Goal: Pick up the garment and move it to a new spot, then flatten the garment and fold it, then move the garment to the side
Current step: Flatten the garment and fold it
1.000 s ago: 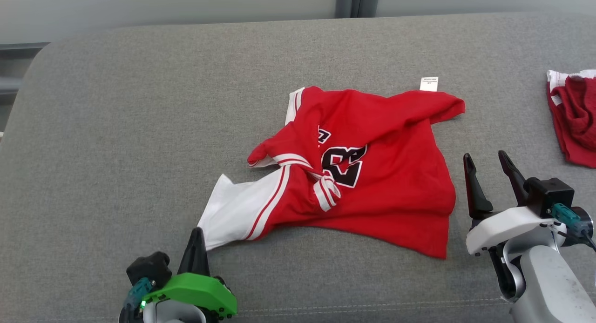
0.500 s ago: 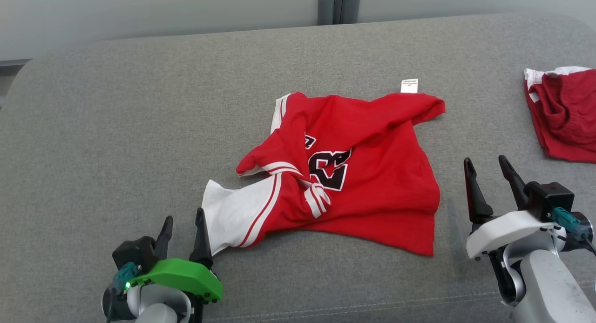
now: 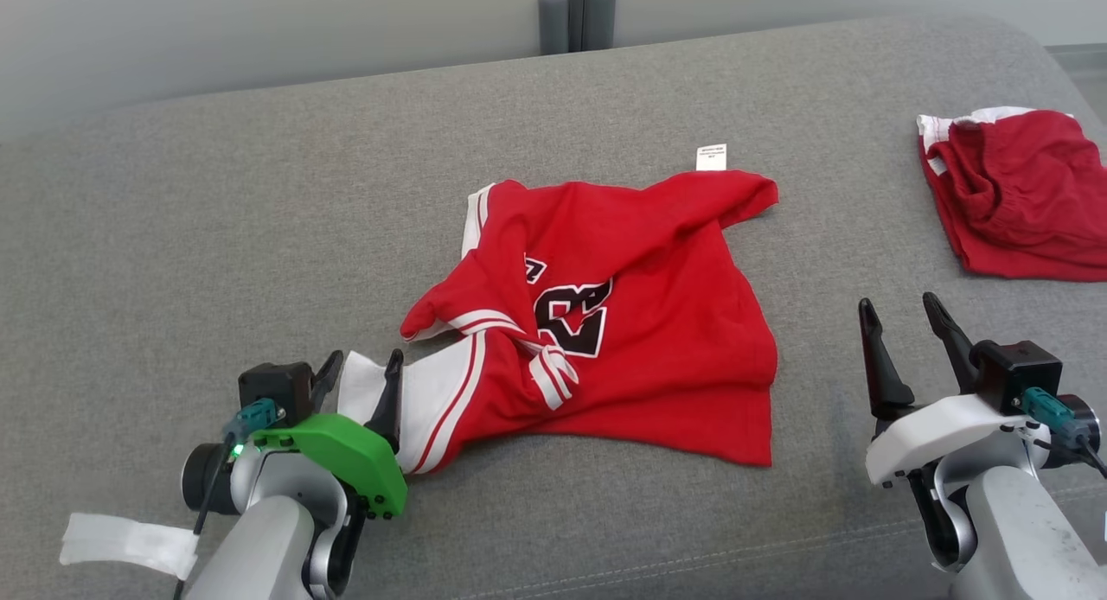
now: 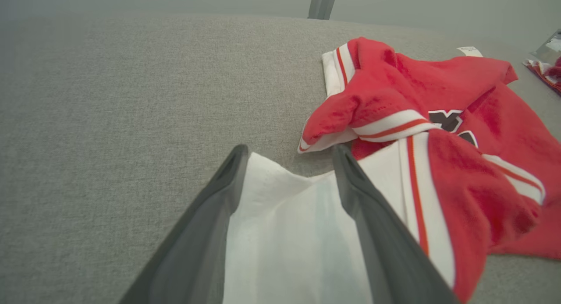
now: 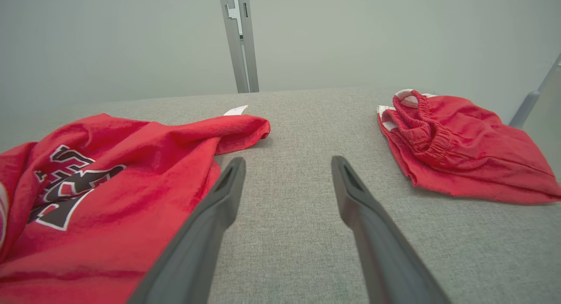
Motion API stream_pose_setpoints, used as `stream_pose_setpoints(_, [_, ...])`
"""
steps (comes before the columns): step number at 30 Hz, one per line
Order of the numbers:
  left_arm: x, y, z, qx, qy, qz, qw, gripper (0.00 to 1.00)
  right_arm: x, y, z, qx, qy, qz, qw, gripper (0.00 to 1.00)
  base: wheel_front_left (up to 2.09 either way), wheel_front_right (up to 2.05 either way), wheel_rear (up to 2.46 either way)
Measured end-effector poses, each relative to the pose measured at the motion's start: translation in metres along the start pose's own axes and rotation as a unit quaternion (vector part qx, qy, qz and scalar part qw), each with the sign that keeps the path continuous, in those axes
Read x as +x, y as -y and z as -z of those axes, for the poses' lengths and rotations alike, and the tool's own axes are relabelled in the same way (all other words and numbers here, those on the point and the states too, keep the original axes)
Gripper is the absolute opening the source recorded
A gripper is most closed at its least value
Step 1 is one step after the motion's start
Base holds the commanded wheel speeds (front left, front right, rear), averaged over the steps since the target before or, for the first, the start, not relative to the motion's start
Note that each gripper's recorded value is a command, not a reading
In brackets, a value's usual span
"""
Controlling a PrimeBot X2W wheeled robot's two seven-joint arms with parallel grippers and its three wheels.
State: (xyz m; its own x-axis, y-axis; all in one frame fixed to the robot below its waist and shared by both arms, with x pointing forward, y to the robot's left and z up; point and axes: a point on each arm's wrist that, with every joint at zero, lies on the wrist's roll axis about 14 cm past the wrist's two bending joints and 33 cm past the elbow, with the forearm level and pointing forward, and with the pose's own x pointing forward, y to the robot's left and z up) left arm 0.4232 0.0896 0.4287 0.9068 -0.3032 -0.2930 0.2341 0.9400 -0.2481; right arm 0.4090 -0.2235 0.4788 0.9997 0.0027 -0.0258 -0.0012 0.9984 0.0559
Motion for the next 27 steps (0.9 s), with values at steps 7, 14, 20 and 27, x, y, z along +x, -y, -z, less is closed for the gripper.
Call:
stream_pose_setpoints(7, [0.017,-0.009,0.006,0.033,-0.040,-0.023,0.998,1.00,-0.005,0.009,0.003,-0.005,-0.007,0.010,1.000,1.00,0.00,0.00,0.00])
stream_pose_setpoints(14, [0.020,-0.012,0.026,0.040,-0.089,-0.032,0.995,1.00,-0.008,0.013,0.005,-0.005,-0.010,0.016,1.000,1.00,0.00,0.00,0.00])
stream_pose_setpoints(20, [0.019,-0.010,0.032,0.038,-0.106,-0.026,0.993,0.27,-0.008,0.013,0.005,-0.004,-0.009,0.017,1.000,1.00,0.00,0.00,0.00])
stream_pose_setpoints(27, [0.016,-0.014,0.035,0.039,-0.121,-0.030,0.991,0.00,-0.005,0.007,0.007,0.000,-0.011,0.010,1.000,1.00,0.00,0.00,0.00])
